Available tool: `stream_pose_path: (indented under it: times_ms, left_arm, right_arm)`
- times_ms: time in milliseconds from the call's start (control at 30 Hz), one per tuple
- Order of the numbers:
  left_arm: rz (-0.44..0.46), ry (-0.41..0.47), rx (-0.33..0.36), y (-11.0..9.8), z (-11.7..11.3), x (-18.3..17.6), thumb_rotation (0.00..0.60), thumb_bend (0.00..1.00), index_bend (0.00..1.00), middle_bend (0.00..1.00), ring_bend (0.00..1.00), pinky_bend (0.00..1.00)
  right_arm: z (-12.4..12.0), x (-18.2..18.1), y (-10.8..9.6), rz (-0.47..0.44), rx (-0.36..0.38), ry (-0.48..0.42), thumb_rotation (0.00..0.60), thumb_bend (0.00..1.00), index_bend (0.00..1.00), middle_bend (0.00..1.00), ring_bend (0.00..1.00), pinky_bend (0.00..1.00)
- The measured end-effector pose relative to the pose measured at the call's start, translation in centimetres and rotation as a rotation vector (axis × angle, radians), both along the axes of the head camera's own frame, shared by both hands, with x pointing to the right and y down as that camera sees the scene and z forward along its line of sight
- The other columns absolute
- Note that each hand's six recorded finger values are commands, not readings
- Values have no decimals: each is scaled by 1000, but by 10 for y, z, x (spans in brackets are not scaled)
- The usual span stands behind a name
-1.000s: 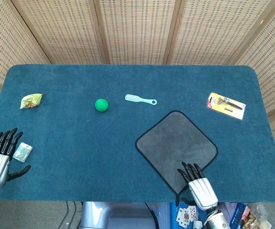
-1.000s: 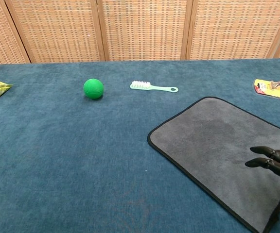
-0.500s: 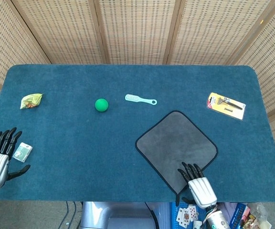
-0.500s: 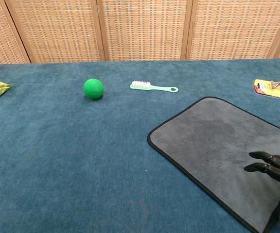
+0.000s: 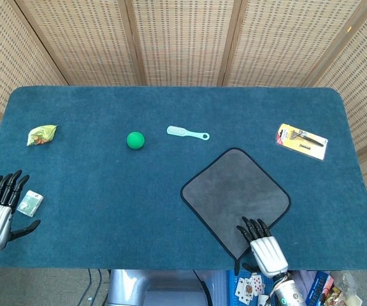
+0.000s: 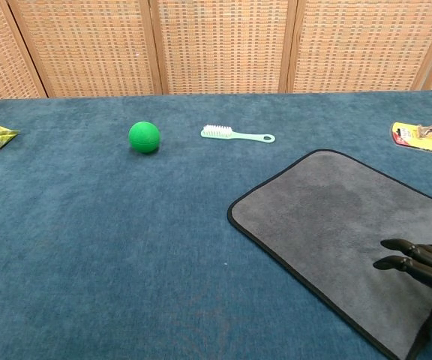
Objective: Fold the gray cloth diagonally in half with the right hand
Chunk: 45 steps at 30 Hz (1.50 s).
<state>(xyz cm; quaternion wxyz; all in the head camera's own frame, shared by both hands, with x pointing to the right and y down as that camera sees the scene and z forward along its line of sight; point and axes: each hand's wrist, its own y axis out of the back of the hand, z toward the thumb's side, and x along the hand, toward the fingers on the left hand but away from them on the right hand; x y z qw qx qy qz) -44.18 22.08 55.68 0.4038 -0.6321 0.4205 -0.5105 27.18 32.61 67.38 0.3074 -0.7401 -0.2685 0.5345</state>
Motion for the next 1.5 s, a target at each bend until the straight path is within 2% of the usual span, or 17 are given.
stream_pose_path:
  times_ms: [900, 1167, 1500]
  left_arm:
    - [6, 3, -7, 1, 1, 2, 600, 108, 0, 0, 0, 0]
    - [9, 3, -10, 1, 2, 2, 600, 108, 0, 0, 0, 0]
    - [13, 11, -17, 2, 3, 4, 600, 108, 0, 0, 0, 0]
  right_arm:
    - [6, -12, -3, 5, 8, -23, 600, 188, 111, 0, 0, 0]
    - [6, -11, -5, 11, 20, -27, 600, 358, 112, 0, 0, 0]
    - [5, -8, -7, 22, 27, -32, 600, 373, 115, 0, 0, 0]
